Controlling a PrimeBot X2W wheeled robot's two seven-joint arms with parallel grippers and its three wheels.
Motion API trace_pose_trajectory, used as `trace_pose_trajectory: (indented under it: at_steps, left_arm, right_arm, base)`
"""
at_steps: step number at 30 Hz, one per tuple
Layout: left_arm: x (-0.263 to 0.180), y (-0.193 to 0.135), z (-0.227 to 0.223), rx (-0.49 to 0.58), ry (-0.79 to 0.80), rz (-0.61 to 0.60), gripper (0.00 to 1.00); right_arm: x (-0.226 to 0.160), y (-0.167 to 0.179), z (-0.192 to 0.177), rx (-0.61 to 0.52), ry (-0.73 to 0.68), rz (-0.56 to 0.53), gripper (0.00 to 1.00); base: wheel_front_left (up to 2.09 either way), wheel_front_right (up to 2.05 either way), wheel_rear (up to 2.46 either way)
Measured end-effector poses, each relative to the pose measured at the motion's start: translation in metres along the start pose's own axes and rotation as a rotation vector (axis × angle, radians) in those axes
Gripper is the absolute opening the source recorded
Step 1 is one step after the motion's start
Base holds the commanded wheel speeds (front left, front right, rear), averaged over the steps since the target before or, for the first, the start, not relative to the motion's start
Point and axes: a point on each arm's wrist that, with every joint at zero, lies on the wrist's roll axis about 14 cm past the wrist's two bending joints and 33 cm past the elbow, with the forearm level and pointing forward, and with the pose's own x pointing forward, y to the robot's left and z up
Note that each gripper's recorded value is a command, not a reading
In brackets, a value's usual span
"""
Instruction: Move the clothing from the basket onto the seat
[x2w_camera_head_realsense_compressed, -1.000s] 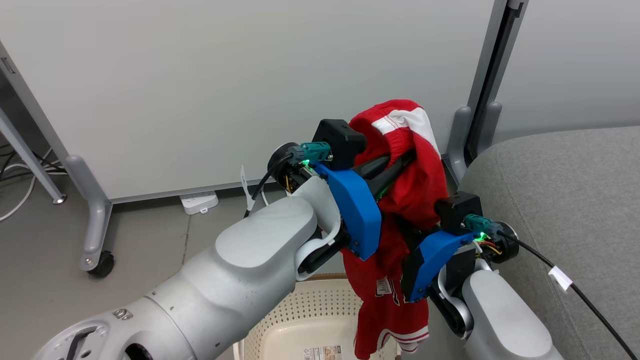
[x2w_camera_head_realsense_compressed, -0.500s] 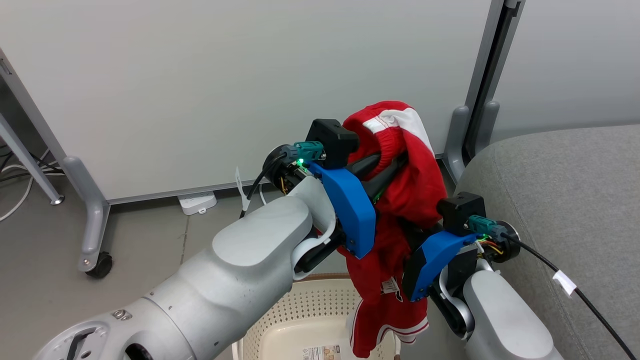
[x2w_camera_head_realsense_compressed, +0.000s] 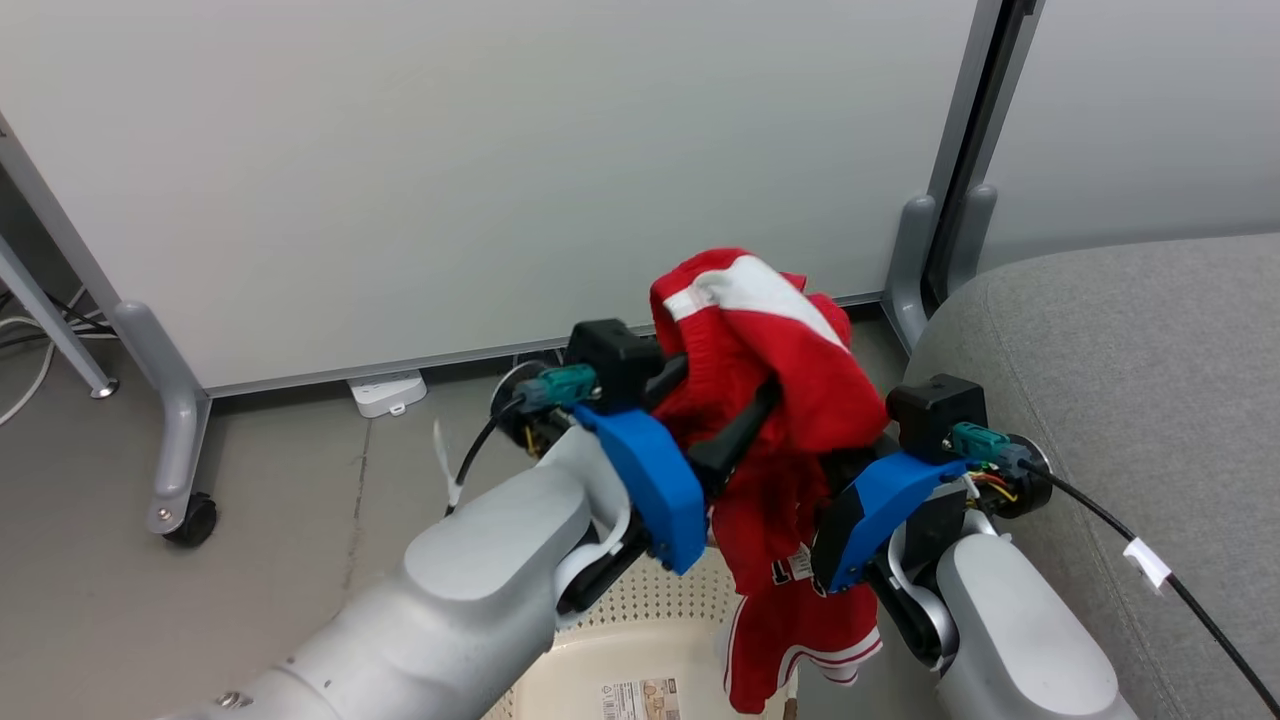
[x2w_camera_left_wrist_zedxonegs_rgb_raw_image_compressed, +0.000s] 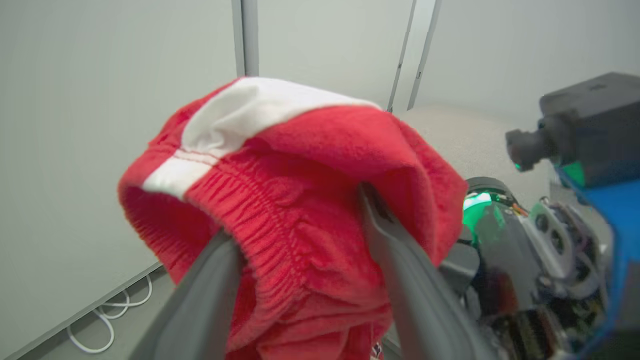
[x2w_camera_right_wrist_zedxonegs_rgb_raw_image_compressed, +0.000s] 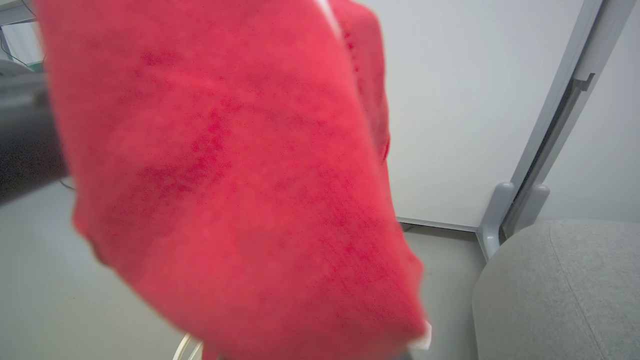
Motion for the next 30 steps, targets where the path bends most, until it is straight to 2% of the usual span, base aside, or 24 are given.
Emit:
trace_pose_trajectory:
  at_steps: [4, 10, 16, 21, 30]
  left_arm:
    - [-0.018, 0.015, -0.015, -0.081, -0.028, 0.061, 1.00]
    - [-0.060, 0.029, -0.035, -0.117, -0.091, 0.169, 1.00]
    - [-0.102, 0.039, -0.040, -0.105, -0.163, 0.293, 1.00]
    - [-0.130, 0.040, -0.060, -0.098, -0.142, 0.372, 1.00]
    - [-0.148, 0.041, -0.072, -0.071, -0.124, 0.415, 1.00]
  right_arm:
    - [0.000, -0.007, 0.003, 0.001, -0.012, -0.018, 0.00]
    - [-0.005, -0.016, 0.003, 0.006, -0.016, -0.048, 0.00]
    - [-0.008, -0.023, 0.009, 0.004, -0.034, -0.070, 0.00]
    - [-0.012, -0.025, 0.007, 0.010, -0.029, -0.081, 0.00]
    - [-0.017, -0.024, 0.006, 0.012, -0.022, -0.083, 0.00]
  base:
    - [0.00, 0.00, 0.00]
    - [0.00, 0.00, 0.00]
    - [0.00, 0.00, 0.00]
    - [0.00, 0.00, 0.00]
    - [0.00, 0.00, 0.00]
